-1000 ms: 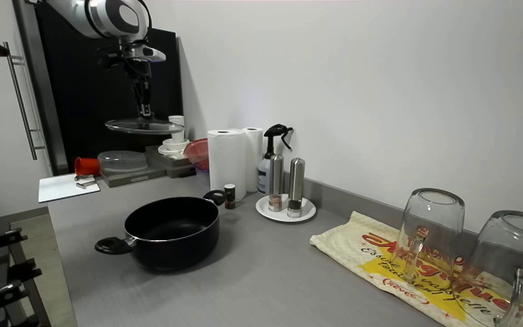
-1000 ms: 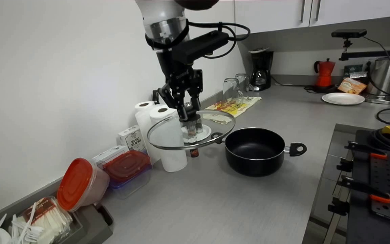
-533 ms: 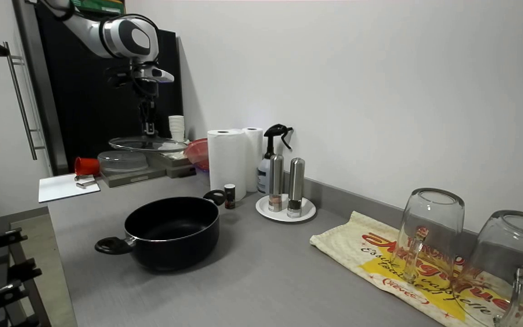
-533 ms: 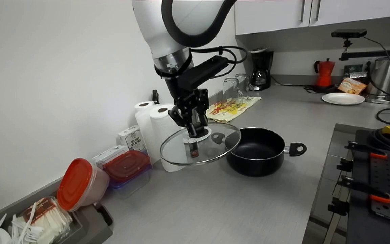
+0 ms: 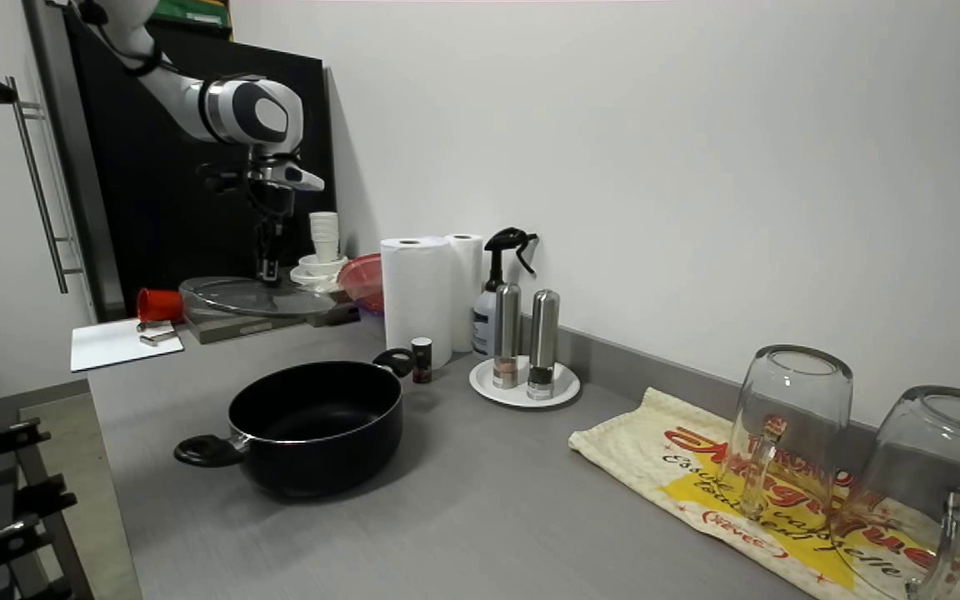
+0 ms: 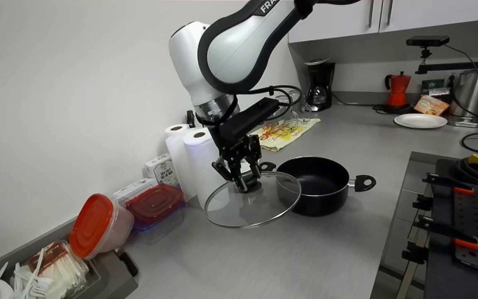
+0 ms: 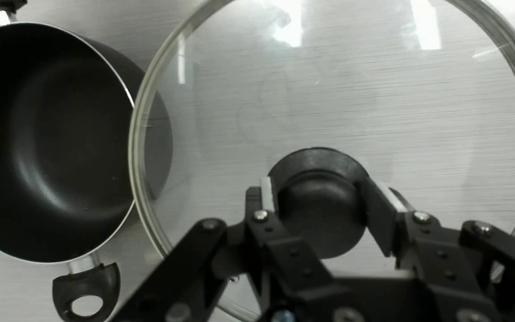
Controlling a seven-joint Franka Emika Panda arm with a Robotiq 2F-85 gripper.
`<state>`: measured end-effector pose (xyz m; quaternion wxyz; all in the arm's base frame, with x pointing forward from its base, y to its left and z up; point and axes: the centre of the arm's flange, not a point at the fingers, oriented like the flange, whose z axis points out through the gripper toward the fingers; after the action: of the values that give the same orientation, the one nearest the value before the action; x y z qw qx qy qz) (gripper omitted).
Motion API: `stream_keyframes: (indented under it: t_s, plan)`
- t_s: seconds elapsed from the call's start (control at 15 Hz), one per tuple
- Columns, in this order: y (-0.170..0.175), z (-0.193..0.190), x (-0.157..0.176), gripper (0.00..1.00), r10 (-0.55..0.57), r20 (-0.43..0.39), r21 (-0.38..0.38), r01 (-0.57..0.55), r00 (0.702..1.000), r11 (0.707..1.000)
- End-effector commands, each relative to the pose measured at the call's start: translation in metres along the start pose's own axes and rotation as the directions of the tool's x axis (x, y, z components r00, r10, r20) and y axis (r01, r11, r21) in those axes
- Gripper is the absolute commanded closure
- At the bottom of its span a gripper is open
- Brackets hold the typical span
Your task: Take the lid off of the pot
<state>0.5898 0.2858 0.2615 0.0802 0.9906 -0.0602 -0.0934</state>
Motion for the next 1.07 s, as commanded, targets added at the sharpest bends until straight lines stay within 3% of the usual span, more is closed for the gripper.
stream_keyframes:
  t_s: [0.0, 0.47, 1.0]
  plan:
    - [-0.018, 0.004, 0.021, 0.75, -0.019, 0.009, 0.005, 0.019, 1.0, 1.0]
    - [-0.039, 0.031, 0.065, 0.75, 0.003, -0.043, -0.08, -0.007, 0.999, 0.997]
    - [-0.07, 0.065, 0.097, 0.75, 0.029, -0.062, -0.055, -0.032, 0.998, 0.998]
